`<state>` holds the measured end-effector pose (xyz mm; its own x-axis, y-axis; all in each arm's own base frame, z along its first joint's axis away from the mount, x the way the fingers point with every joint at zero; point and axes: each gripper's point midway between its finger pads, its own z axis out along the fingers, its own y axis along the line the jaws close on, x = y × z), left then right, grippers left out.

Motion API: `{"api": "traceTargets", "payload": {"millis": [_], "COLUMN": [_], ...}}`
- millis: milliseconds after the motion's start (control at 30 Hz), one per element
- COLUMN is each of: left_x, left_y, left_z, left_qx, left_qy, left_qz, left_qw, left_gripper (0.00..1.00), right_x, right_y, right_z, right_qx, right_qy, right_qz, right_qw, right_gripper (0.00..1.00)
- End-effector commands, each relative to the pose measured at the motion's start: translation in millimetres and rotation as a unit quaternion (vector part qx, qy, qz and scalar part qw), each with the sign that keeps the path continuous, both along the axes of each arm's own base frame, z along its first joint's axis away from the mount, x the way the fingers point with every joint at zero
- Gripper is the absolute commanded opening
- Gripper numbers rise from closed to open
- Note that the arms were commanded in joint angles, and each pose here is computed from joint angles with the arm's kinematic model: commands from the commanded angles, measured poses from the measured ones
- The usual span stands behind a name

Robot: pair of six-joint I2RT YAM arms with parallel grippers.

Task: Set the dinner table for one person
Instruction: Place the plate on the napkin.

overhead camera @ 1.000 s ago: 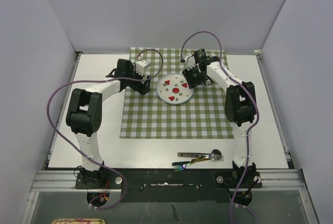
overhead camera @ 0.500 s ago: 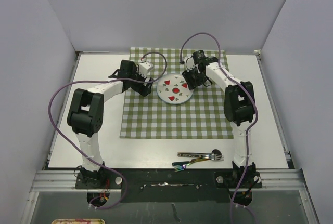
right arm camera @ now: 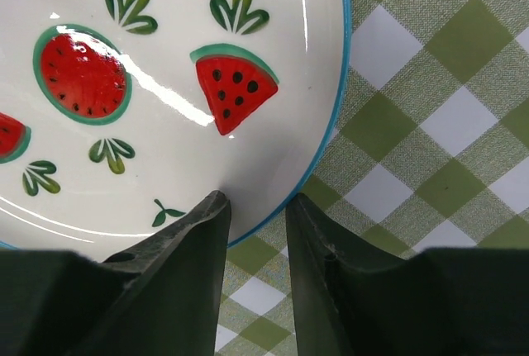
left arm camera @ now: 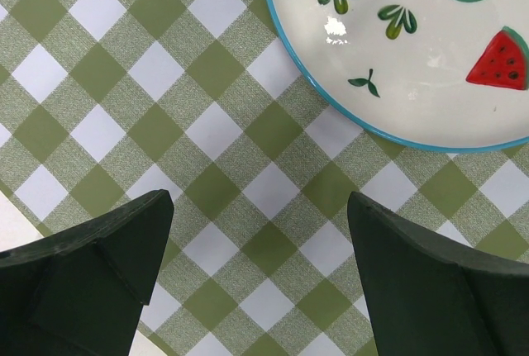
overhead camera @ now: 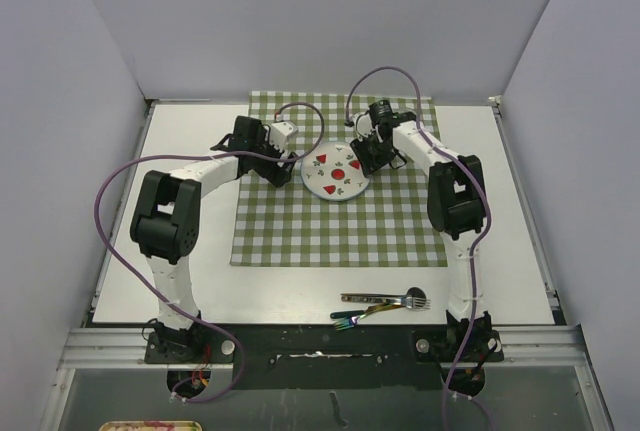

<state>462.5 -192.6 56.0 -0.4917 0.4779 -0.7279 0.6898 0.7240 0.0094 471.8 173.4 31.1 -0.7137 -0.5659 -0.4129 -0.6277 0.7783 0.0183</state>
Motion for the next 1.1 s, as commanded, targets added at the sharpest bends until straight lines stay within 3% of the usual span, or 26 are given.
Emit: {"api": "traceTargets", "payload": {"millis": [0,300,1067], "left_x": [7,4,-3], "left_y": [-4,-2,3], "left_z": [4,-4,-17], "left_qx": [0.003,0.014,0.035], "left_qy": [-0.016,-0.011,-0.005], "left_qz": [-0.009,-0.015,-0.022], "left_qw": [1.000,1.000,0.999], "left_gripper": [0.87,0.87,0.87], "right_x": [5,9,12], "right_y": [11,15,9], "right_z": [3,1,8], "right_qx": [0.022,0.035,0.018], "right_qy": [0.004,0.012,-0.005], "right_qz": [-0.006,-0.012,-0.019], "right_qw": [1.000,0.999,1.000], "right_gripper": [0.31,0.17,0.03]}}
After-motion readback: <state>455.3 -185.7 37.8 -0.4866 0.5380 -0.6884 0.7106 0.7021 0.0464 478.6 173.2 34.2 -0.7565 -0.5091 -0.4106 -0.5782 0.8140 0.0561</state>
